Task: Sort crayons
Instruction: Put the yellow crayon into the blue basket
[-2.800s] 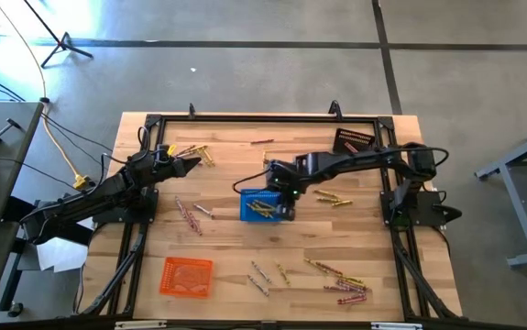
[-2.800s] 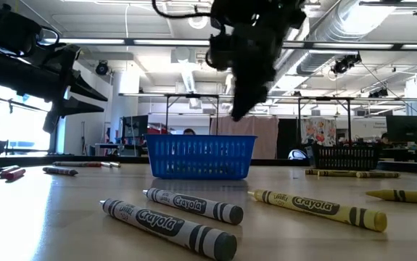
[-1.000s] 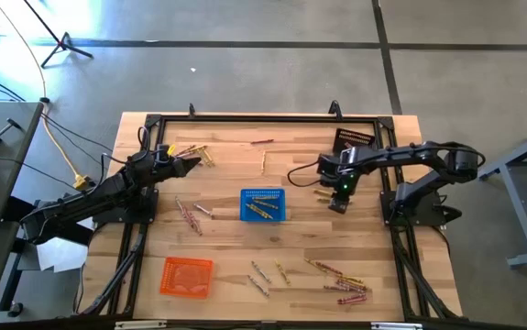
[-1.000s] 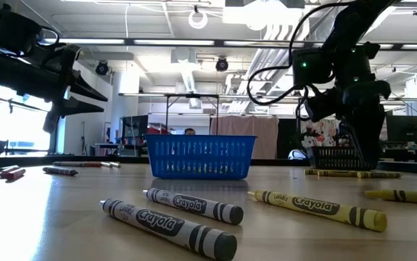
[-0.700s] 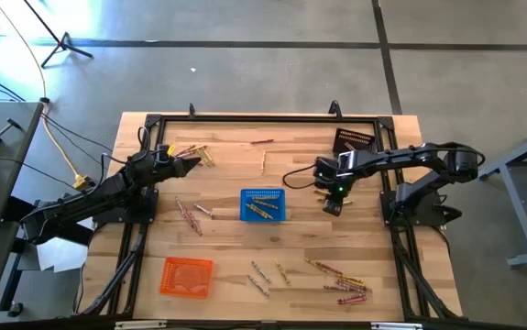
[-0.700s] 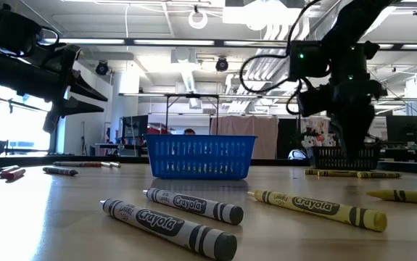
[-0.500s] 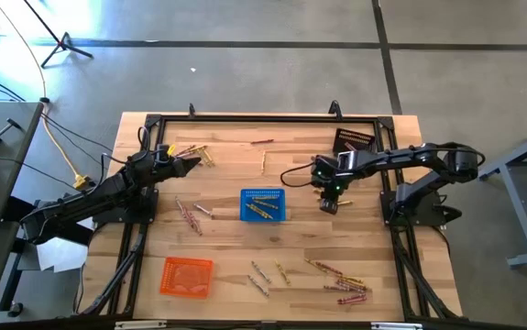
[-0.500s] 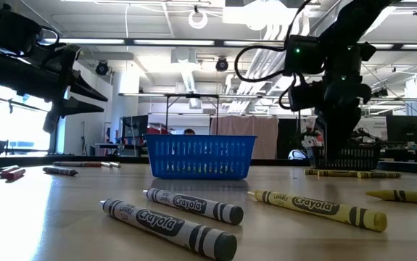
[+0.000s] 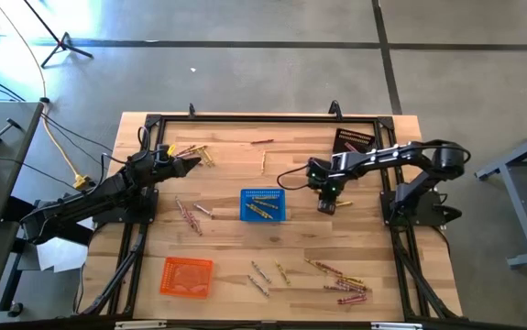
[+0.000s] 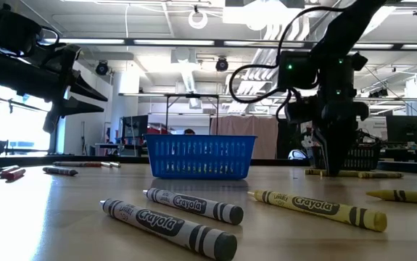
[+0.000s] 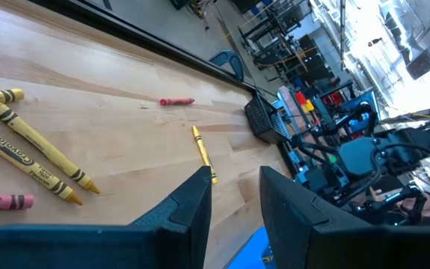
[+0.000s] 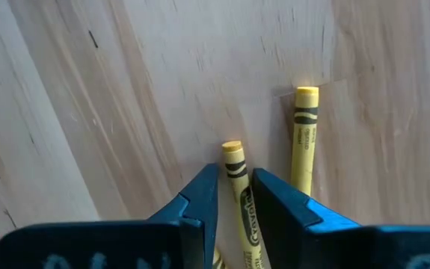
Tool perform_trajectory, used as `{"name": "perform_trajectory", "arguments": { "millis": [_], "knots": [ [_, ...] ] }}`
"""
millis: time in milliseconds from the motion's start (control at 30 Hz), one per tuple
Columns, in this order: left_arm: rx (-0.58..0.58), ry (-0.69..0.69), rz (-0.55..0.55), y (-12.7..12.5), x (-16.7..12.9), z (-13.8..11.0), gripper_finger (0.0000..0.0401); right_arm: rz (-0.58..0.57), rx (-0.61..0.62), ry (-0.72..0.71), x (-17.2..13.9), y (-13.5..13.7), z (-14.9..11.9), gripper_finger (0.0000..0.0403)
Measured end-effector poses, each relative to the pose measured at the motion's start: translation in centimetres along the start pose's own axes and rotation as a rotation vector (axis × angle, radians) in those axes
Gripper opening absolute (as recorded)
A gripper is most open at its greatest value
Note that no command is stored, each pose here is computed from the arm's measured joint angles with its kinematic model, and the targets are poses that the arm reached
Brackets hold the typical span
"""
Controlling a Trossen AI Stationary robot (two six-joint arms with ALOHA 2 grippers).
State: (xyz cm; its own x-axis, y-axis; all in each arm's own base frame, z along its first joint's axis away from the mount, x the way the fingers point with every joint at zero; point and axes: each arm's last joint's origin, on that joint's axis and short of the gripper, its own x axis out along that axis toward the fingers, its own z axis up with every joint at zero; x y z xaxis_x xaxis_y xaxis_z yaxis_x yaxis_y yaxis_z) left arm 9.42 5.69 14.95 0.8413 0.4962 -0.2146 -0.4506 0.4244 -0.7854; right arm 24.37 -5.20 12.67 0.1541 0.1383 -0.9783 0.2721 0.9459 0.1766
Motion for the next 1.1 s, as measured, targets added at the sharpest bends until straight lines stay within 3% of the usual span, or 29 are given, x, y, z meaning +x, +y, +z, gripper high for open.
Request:
{"name": "perform_trajectory", "arguments": {
  "millis": [167, 367, 500, 767, 967, 1100],
  "knots": [
    [0.0, 0.0, 0.0, 0.0, 0.0, 0.0, 0.0101, 0.004, 0.006, 0.002, 0.1, 0.0, 0.0, 0.0066],
    [0.0, 0.0, 0.0, 0.0, 0.0, 0.0, 0.0101, 0.007, 0.054, -0.005, -0.1, 0.1, 0.3, 0.0011],
    [0.0, 0.0, 0.0, 0.0, 0.0, 0.0, 0.0101, 0.007, 0.057, -0.012, -0.9, 0.3, 1.2, 0.0017],
    [0.0, 0.0, 0.0, 0.0, 0.0, 0.0, 0.0101, 0.028, -0.009, -0.227, -5.3, 1.7, 6.1, 0.0007],
    [0.0, 0.0, 0.0, 0.0, 0.0, 0.0, 0.0101, 0.061, -0.124, -0.434, -9.7, 4.5, 9.4, 0.0008],
    [0.0, 0.0, 0.0, 0.0, 0.0, 0.0, 0.0101, 0.093, -0.206, -0.55, -10.7, 6.6, 10.4, 0.0008]
  ]
}}
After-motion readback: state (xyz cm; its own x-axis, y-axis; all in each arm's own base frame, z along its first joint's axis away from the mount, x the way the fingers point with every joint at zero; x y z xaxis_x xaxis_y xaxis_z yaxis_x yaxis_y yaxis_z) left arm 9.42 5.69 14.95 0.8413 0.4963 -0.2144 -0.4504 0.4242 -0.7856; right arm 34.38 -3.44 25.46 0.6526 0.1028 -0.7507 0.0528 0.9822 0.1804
